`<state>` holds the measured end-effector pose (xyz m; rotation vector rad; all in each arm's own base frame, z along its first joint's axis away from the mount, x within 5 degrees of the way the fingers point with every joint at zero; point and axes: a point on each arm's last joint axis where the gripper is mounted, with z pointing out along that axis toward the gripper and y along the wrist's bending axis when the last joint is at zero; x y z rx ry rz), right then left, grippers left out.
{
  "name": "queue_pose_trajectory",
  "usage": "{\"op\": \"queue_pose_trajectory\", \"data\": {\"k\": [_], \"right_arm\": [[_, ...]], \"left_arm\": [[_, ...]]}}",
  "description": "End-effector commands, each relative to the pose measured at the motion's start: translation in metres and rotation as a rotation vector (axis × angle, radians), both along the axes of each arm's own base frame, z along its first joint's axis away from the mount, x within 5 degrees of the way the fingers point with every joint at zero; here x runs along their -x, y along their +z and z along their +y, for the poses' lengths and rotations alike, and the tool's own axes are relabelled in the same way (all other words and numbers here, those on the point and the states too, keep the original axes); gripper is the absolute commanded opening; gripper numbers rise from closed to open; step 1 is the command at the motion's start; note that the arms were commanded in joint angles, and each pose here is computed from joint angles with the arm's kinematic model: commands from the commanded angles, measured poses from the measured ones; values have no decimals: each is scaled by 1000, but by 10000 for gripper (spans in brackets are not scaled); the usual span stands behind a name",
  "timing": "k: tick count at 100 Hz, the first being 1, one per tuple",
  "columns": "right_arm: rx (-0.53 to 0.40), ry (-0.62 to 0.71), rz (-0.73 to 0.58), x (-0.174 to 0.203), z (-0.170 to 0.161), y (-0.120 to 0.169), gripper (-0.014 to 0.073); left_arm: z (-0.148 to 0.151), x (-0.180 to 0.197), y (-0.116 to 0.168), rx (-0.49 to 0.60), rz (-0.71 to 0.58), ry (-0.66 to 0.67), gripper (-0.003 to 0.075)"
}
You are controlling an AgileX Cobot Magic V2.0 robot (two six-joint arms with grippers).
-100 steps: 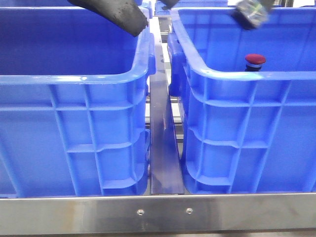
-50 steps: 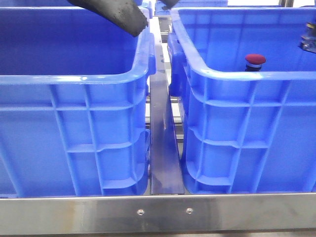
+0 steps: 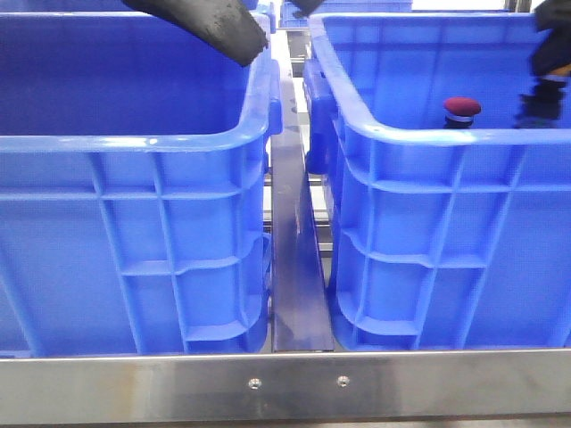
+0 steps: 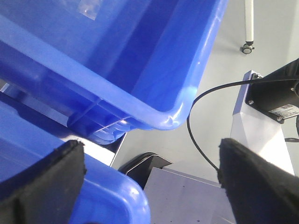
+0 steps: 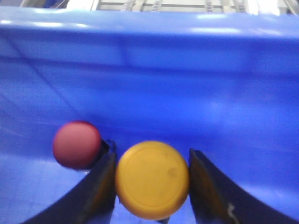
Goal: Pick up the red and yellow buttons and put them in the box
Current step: 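Lower the yellow button beside the red one and open the right gripper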
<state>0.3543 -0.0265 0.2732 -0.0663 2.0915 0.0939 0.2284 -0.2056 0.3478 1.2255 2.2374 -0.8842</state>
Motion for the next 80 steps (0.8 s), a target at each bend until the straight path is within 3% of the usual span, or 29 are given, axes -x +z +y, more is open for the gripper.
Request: {"op": "queue_pose_trajectory", "data": {"k": [1, 27, 63, 71, 80], "right_arm": [[14, -19, -71, -9, 0, 19, 169], [25, -49, -35, -31, -5, -1, 169], [18, -35, -27, -36, -4, -4, 179], [13, -25, -23, -36, -3, -5, 251], [5, -10, -17, -35, -1, -5, 393]], "left_arm": [[-2, 8, 22, 86, -33, 1, 554], [-2, 8, 22, 87, -32, 1, 554], [-2, 8, 22, 88, -33, 3, 554], [-2, 8, 22, 88, -33, 3, 554], [-2, 8, 22, 88, -33, 3, 554]]}}
